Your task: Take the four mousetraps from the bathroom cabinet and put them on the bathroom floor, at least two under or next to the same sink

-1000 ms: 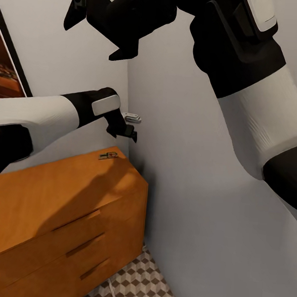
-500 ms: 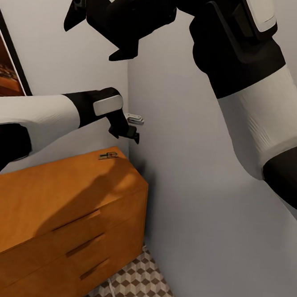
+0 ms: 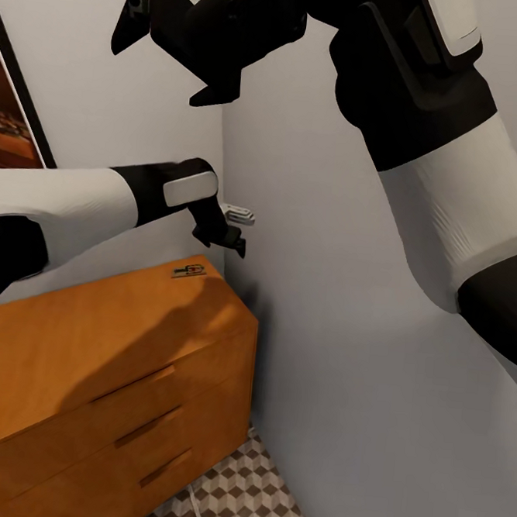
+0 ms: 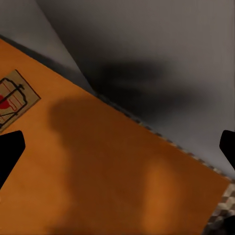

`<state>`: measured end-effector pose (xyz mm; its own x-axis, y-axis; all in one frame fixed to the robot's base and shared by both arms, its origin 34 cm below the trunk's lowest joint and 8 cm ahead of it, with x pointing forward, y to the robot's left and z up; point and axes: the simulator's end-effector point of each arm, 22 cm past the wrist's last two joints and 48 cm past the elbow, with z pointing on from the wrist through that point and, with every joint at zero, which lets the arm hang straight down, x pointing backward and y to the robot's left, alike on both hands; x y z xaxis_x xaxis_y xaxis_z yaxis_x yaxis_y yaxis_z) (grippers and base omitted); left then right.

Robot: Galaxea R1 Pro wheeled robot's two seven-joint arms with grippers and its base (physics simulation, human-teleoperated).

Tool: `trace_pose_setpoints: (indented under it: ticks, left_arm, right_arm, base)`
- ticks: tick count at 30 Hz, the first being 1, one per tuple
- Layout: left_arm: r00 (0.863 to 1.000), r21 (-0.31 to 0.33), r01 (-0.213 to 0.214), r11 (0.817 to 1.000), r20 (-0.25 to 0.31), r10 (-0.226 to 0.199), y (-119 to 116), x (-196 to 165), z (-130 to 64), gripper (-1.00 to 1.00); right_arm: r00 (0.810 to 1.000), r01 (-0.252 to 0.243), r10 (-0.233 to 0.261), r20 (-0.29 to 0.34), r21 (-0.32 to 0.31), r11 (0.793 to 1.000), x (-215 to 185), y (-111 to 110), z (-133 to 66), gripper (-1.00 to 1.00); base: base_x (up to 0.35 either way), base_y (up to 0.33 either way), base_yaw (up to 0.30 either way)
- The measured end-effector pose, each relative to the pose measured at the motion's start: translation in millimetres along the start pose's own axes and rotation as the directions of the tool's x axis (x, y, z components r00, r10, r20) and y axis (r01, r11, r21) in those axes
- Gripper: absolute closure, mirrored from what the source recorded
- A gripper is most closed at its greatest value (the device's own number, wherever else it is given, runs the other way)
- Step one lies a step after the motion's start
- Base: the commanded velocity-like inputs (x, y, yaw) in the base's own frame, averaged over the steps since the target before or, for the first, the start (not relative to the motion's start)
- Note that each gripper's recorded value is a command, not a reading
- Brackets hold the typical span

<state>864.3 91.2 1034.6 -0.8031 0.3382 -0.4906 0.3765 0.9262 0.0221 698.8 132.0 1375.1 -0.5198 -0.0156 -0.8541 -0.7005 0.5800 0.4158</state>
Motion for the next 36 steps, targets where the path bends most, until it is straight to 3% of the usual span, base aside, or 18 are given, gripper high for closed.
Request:
trace_pose_setpoints:
  ticks: [7, 16, 24, 30, 36]
  left_arm:
    - [1.0, -0.017, -0.008, 1.0, -0.012, 0.008, 7.9, 5.8, 2.6, -1.0]
    - [0.999, -0.043, 0.017, 0.999, -0.029, -0.018, 40.4, 18.7, 2.9, -1.0]
    - [0.998, -0.058, 0.022, 0.998, -0.06, -0.025, 67.4, 40.0, 4.9, -1.0]
    - [0.996, -0.074, 0.049, 0.996, -0.069, -0.054, 93.0, 51.6, 3.4, -1.0]
    - [0.995, -0.077, 0.058, 0.995, -0.071, -0.063, 101.0, 55.6, 2.1, -1.0]
  right_arm:
    - [1.0, 0.001, -0.001, -0.001, 0.001, 1.0, 0.5, -0.2, 0.4, -1.0]
    - [1.0, 0.001, -0.001, -0.002, 0.002, 1.0, 1.0, -0.3, 0.6, -1.0]
    - [1.0, -0.015, 0.015, -0.015, 0.003, 1.0, 8.4, -7.3, 5.8, -1.0]
    - [1.0, -0.019, 0.019, -0.019, 0.004, 1.0, 10.6, -9.6, 7.7, -1.0]
    - [1.0, -0.02, 0.02, -0.021, 0.005, 1.0, 11.6, -10.4, 8.5, -1.0]
  base:
    - [0.0, 0.0, 0.0]
    - [0.029, 0.02, 0.0]
    - [0.229, 0.129, 0.0]
    - [0.135, 0.046, 0.0]
    - [0.029, 0.01, 0.0]
